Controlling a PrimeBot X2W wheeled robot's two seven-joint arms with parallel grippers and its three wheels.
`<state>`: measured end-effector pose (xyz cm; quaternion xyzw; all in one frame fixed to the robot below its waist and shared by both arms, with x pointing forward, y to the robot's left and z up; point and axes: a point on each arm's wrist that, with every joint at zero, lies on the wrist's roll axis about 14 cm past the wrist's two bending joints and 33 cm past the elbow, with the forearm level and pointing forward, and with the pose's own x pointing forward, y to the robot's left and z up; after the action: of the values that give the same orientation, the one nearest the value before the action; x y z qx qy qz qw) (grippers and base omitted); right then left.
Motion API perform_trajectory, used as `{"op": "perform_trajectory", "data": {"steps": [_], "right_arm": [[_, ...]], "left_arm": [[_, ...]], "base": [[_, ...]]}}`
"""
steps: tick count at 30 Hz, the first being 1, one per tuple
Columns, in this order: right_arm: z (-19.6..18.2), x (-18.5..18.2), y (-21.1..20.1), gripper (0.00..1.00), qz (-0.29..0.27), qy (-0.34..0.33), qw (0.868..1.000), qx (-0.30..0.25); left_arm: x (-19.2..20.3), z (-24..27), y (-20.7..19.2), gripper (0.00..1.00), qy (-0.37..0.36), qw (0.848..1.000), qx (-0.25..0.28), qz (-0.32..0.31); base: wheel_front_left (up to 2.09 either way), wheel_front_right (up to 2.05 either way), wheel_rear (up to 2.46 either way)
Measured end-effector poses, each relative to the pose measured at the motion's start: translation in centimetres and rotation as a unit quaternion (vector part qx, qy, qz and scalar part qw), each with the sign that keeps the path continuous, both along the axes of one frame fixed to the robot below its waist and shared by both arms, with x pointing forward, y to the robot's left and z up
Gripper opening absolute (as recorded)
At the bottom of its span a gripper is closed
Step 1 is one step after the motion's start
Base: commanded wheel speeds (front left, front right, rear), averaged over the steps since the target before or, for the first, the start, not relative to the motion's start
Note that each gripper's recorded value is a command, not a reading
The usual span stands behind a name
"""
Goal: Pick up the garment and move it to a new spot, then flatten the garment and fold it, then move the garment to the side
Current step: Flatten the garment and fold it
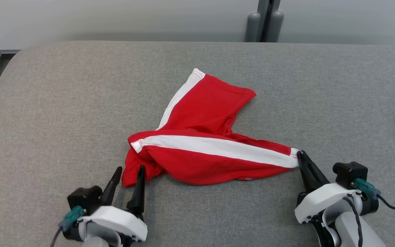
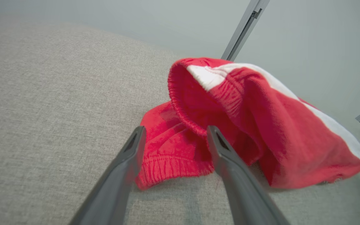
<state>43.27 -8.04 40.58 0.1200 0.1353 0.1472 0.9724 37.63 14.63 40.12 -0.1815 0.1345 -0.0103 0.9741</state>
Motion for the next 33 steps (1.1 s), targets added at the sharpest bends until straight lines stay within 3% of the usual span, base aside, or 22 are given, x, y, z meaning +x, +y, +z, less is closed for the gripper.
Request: {"op": "perform_trajectory", "data": {"steps": [16,33], "right_arm": [[-0.1,-1.0,-0.2,0.00,0.000,0.002,1.000,-0.005],[-0.2,-1.3,0.2,0.00,0.008,0.004,1.000,-0.005]], "left_arm": [[2.8,4.0,-1.9,1.00,-0.056,0.988,-0.144,0.000],[3.5,3.9,-2.7,1.00,-0.039,0.972,-0.232,0.020]], "base": [[0.00,0.00,0.00],[0.00,0.00,0.00]]}}
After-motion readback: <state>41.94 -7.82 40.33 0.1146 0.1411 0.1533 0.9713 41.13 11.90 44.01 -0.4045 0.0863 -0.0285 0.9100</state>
